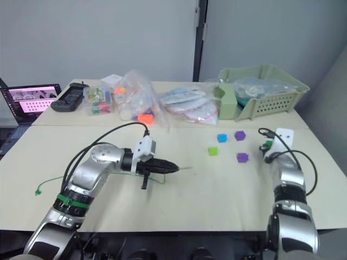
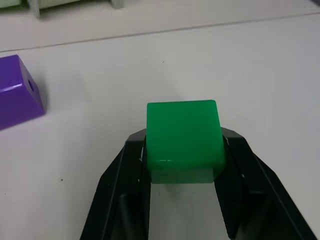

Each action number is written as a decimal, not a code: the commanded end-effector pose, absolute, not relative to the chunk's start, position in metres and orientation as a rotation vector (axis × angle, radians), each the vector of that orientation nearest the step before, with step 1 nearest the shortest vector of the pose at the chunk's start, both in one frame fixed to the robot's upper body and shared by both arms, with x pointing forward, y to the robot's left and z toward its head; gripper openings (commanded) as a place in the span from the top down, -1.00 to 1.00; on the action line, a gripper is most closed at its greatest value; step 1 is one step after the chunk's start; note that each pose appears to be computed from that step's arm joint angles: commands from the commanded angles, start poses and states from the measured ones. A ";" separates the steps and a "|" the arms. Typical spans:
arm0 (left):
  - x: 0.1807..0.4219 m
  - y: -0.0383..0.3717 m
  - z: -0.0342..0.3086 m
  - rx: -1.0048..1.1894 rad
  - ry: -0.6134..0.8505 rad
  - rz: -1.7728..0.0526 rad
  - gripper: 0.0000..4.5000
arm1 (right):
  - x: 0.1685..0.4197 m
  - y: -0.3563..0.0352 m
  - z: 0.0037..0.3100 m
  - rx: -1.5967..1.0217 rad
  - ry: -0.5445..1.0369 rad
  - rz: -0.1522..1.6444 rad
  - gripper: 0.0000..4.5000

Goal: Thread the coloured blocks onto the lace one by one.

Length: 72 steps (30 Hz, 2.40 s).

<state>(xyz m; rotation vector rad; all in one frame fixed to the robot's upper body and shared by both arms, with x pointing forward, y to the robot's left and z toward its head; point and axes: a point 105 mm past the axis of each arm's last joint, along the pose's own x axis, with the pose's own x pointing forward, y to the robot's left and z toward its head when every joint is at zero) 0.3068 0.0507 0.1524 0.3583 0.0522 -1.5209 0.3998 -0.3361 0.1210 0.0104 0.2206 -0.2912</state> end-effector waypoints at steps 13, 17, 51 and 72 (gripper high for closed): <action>0.311 0.038 0.119 0.383 0.115 -1.649 1.00 | 0.277 -0.189 0.142 0.011 0.178 0.138 0.48; 0.313 0.037 0.116 0.388 0.118 -1.664 1.00 | 0.258 -0.166 0.117 -0.001 0.244 0.138 0.48; 0.308 0.036 0.105 0.380 0.110 -1.677 1.00 | 0.231 -0.177 0.158 -0.071 0.262 0.403 -0.99; 0.299 0.031 0.109 0.404 0.071 -1.639 1.00 | 0.275 -0.211 0.111 -0.817 0.492 1.212 -0.99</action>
